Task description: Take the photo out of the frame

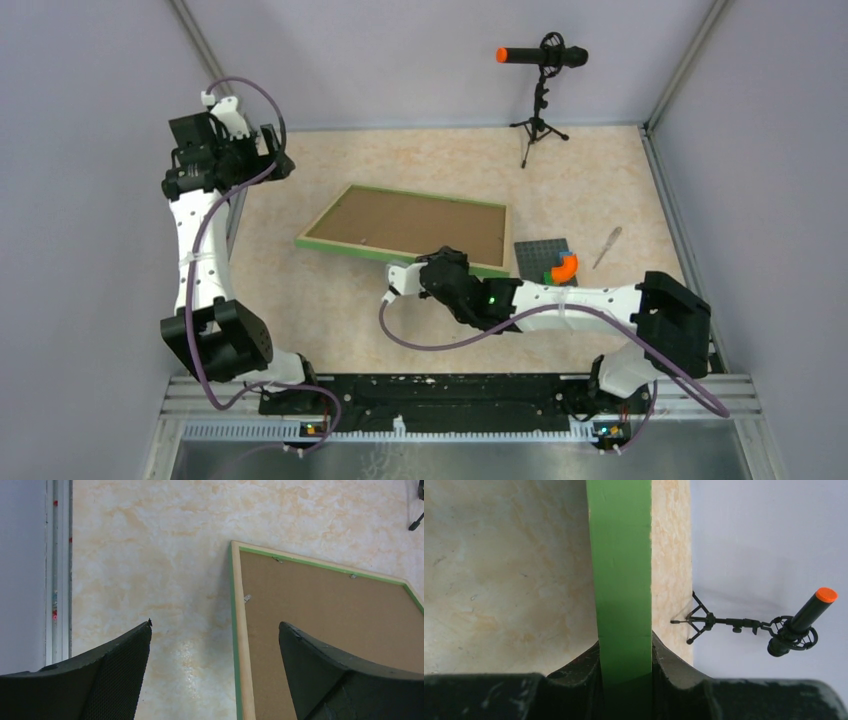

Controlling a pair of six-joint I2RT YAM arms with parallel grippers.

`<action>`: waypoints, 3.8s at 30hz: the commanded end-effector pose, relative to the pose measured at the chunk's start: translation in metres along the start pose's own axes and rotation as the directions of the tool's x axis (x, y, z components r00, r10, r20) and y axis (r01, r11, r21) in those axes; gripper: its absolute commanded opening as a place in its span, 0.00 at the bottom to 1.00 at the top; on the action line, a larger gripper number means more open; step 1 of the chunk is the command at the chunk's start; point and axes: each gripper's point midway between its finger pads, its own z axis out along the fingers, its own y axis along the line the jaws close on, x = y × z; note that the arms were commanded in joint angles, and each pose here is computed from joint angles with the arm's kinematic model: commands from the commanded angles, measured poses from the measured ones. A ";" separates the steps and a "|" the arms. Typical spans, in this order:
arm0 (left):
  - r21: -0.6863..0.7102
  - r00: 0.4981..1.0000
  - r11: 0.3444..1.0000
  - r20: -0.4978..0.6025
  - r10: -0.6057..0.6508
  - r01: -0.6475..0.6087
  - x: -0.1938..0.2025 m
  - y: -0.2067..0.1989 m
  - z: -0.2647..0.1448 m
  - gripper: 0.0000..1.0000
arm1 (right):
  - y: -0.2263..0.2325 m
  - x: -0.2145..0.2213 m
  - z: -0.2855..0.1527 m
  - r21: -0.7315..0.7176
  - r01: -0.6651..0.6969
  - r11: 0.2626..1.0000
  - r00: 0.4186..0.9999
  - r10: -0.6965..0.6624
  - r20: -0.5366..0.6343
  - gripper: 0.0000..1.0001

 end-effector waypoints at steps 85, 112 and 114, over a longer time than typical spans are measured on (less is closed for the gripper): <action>0.460 0.698 0.796 -0.413 0.584 -0.394 0.267 0.005 -0.020 0.99 | -0.038 0.107 0.160 -0.418 -0.791 0.446 0.583 0.758 -0.293 0.86; 0.345 0.743 0.885 -0.491 0.454 -0.313 0.275 0.020 0.064 0.94 | 0.033 0.127 0.152 -0.502 -0.839 0.212 0.487 0.705 -0.516 0.75; 0.324 0.763 0.899 -0.486 0.425 -0.294 0.265 0.021 0.077 0.93 | 0.035 0.124 0.139 -0.504 -0.844 0.183 0.469 0.707 -0.529 0.74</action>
